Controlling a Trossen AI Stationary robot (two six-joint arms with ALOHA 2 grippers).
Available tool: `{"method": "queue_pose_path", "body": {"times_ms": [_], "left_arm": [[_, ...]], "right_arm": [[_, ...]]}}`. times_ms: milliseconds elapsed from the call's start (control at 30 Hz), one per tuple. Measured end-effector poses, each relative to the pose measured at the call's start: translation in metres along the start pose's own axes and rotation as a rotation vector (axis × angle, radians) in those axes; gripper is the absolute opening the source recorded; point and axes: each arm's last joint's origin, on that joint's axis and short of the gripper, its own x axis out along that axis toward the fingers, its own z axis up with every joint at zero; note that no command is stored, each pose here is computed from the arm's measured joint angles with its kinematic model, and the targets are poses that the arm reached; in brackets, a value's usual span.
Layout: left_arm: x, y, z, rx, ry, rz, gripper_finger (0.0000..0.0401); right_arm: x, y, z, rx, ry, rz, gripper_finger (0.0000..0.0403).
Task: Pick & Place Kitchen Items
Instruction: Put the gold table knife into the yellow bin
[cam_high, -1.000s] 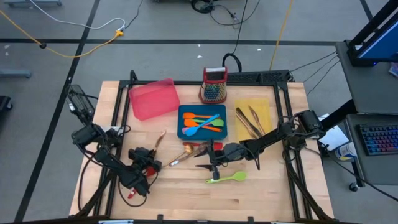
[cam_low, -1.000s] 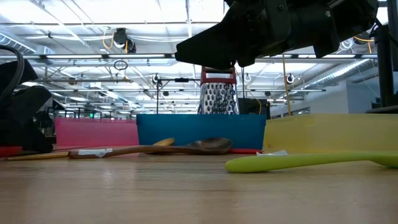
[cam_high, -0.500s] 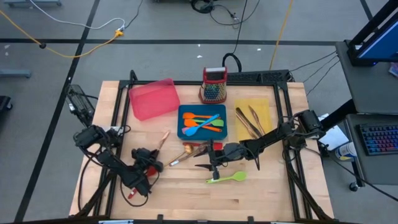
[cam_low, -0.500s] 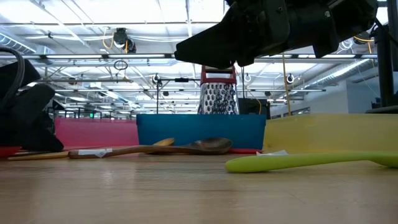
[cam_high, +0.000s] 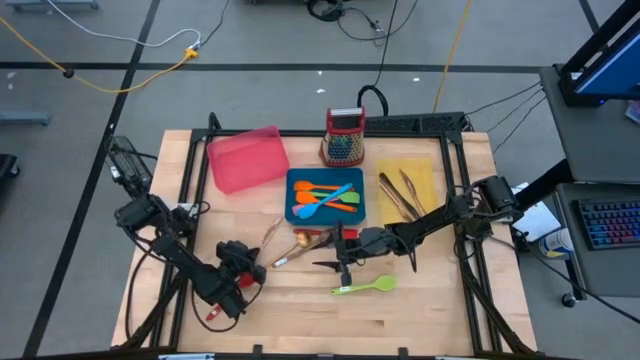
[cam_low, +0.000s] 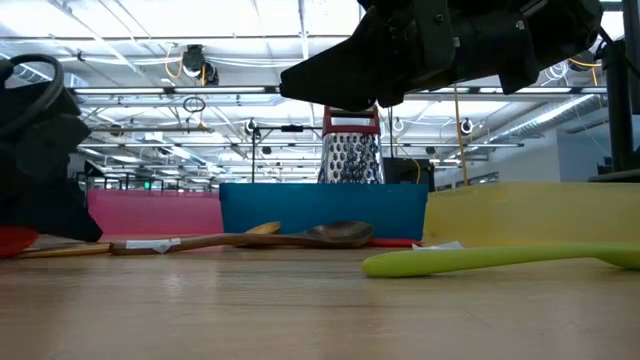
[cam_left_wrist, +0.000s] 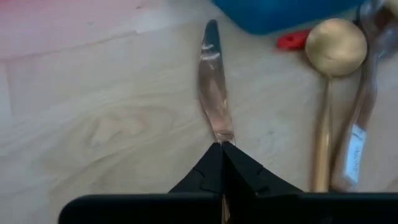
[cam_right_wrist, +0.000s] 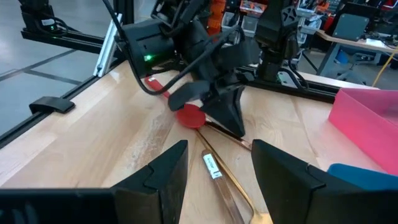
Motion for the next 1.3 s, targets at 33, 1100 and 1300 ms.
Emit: {"method": "queue_pose_path", "body": {"times_ms": [33,1100,1300], "left_arm": [[0.001,0.000,0.000,0.019,0.018,0.012,0.0010],[-0.006,-0.019,0.001,0.051,0.035,-0.065,0.0129],[-0.004,-0.017,-0.002,0.055,0.062,-0.054,0.0129]], "right_arm": [[0.000,0.000,0.000,-0.001,0.001,0.000,0.0171],[0.000,0.001,0.000,-0.002,0.001,0.003,0.0171],[0.000,0.001,0.000,-0.002,0.001,0.003,0.0171]]}}
